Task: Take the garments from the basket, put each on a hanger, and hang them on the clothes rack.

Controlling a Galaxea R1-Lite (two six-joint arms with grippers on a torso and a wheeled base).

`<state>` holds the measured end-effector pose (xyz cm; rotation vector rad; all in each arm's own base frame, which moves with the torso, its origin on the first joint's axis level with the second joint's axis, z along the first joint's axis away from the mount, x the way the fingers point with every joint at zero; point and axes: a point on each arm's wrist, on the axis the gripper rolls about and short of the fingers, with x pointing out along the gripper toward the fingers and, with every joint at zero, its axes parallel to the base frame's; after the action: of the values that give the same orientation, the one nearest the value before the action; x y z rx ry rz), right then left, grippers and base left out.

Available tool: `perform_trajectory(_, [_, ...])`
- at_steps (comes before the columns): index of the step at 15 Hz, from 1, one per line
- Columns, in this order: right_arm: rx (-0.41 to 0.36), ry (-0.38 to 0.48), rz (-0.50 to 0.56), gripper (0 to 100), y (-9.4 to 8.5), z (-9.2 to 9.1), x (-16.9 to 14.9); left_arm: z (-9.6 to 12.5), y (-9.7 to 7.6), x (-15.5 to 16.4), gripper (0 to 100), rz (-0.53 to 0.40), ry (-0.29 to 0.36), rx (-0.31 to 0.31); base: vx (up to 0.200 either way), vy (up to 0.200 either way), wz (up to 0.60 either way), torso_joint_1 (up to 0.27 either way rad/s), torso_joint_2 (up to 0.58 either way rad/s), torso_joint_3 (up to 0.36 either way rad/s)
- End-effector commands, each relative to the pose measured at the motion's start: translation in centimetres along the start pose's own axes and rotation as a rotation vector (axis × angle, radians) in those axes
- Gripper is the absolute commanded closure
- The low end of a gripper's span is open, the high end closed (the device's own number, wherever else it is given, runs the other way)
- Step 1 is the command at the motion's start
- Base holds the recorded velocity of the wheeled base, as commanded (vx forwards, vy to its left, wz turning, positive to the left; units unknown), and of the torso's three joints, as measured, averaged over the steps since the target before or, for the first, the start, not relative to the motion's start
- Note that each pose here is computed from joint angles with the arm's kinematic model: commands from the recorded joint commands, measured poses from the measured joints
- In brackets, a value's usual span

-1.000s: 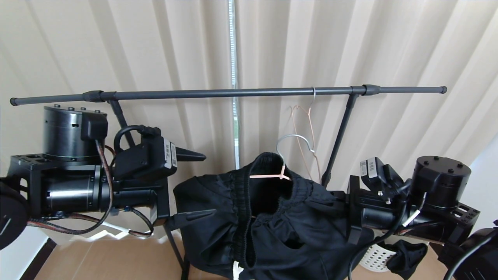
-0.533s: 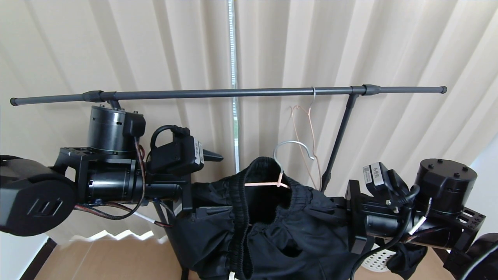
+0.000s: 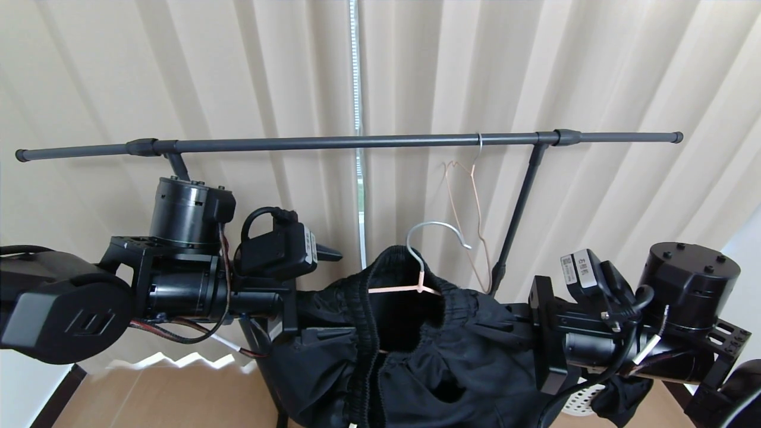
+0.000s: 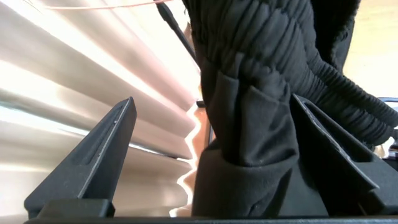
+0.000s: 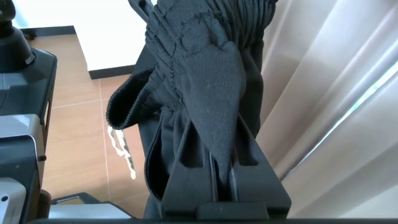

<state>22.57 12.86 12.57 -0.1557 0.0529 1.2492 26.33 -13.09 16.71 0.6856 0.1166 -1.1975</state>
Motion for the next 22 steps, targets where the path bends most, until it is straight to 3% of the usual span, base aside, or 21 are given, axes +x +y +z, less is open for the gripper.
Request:
perform_trajectory(1, [-0.008,-0.008,-0.002,100,0.1,0.3,-0.1,-0.3,-0.1,-0.1,0,0.000,0.008,-0.008,0.000,0.000,0.00,0.000,0.00,0.000])
perform_trajectory(4, [-0.013,-0.015,0.006,100,0.2,0.5,-0.2,-0.5,-0.3,-0.3,0,-0.001,0.014,-0.015,0.000,0.000,0.00,0.000,0.00,0.000])
perform_trajectory(5, [-0.012,-0.016,0.018,100,0.2,0.5,-0.2,-0.4,-0.4,-0.4,100,-0.002,0.012,-0.013,0.000,0.000,0.00,0.000,0.00,0.000])
perform_trajectory(16, [0.010,-0.011,0.022,100,0.0,0.2,-0.1,-0.5,-1.6,-1.5,100,-0.002,0.018,-0.018,0.000,0.000,0.00,0.000,0.00,0.000])
perform_trajectory(17, [0.017,-0.012,0.019,0,-0.1,0.2,-0.1,-0.5,-1.5,-1.5,100,0.000,0.020,-0.020,0.000,0.000,0.00,0.000,0.00,0.000])
perform_trajectory(22, [0.019,-0.021,0.017,0,-0.9,0.2,-1.1,-0.8,-1.2,-1.9,100,0.022,0.028,-0.034,0.000,0.000,0.00,0.000,0.00,0.000])
